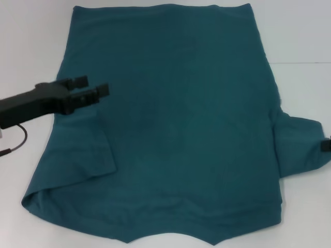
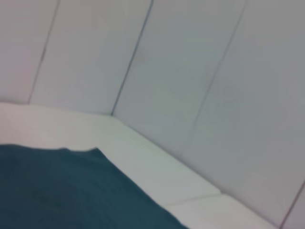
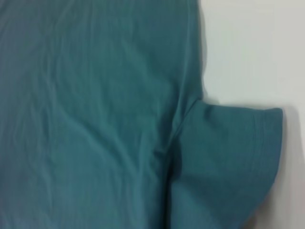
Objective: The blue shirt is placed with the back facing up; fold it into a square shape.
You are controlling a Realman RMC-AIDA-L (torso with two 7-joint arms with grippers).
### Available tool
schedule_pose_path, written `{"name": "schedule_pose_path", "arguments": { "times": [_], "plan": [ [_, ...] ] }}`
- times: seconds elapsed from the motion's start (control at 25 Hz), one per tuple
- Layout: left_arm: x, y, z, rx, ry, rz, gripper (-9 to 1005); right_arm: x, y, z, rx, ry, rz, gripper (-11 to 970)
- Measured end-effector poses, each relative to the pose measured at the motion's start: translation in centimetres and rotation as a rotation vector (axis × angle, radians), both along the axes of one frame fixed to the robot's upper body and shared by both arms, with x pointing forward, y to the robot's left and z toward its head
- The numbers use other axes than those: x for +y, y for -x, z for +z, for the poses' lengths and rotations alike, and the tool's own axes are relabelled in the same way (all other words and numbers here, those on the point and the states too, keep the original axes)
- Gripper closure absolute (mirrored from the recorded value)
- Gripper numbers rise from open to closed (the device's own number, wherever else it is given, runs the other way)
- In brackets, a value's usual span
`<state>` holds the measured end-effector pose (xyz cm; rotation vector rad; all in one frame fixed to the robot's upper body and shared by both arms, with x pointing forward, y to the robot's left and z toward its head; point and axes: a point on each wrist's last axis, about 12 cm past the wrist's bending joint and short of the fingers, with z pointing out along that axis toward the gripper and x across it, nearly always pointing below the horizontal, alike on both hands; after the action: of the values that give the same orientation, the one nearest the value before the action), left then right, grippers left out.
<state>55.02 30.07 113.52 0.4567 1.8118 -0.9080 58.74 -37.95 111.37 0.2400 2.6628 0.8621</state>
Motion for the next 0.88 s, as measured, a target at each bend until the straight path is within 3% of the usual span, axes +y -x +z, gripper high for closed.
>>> {"name": "schedule_pose_path", "arguments": {
  "times": [0.36,0.88],
  "plan": [
    [1.8,0.2,0.9,0.017,0.083,0.092,198,-0.8,-0.4,1.4,0.022,0.044,0.0,938],
    [2.7,0.4,1.0,0.042,0.101,0.109,199,-2.9,-0.2,2.4,0.04,0.086,-0.05,925]
  ]
}}
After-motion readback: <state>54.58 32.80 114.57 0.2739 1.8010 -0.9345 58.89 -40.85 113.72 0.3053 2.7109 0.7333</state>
